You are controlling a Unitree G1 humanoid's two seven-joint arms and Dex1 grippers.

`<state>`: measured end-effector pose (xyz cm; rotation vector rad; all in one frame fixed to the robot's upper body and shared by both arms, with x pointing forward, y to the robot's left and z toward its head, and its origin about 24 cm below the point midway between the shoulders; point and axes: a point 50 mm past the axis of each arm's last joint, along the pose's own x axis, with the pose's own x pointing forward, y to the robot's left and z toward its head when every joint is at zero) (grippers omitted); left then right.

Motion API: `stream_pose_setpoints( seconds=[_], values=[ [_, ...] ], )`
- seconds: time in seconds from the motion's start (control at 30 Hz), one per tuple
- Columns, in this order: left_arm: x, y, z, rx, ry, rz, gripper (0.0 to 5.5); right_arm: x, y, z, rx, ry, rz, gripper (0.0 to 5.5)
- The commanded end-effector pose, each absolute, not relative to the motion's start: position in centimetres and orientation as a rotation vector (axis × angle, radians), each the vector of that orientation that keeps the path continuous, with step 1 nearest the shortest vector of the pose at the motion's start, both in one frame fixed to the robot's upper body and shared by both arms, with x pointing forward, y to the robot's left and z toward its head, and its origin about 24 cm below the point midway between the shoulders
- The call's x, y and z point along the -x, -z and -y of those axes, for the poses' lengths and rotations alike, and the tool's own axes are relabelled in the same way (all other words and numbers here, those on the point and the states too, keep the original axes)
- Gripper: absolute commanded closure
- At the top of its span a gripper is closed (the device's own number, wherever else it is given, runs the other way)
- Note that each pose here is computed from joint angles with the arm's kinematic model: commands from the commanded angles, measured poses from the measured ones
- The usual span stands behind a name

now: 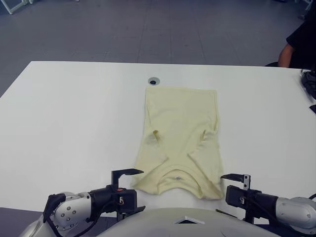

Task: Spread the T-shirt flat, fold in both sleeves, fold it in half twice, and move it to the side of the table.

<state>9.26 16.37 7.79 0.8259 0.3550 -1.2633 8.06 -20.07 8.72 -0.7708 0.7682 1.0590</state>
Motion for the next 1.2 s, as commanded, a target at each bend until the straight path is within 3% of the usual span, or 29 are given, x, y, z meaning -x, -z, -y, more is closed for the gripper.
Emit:
stream_pose_setpoints(
  seconds=[0.03, 0.93, 1.1, 1.2],
  values=[
    [-9.4, -7.4, -16.3, -0.855, 1.249, -0.359, 0.64, -8.3, -8.3, 20.4, 0.816, -1.054, -0.792, 0.40],
    [-10.4, -4.8, -16.3, -0.935, 1.164, -0.434, 5.39, -9.5, -7.8, 20.2, 0.857, -1.072, -0.790, 4.73],
    [-10.4, -4.8, -16.2, -0.934, 1.166, -0.429, 5.50, -9.6, -7.8, 20.2, 0.856, -1.074, -0.788, 5.47],
    [-10.4, -4.8, -16.2, -0.932, 1.167, -0.426, 5.50, -9.7, -7.8, 20.2, 0.857, -1.076, -0.786, 5.49]
  ],
)
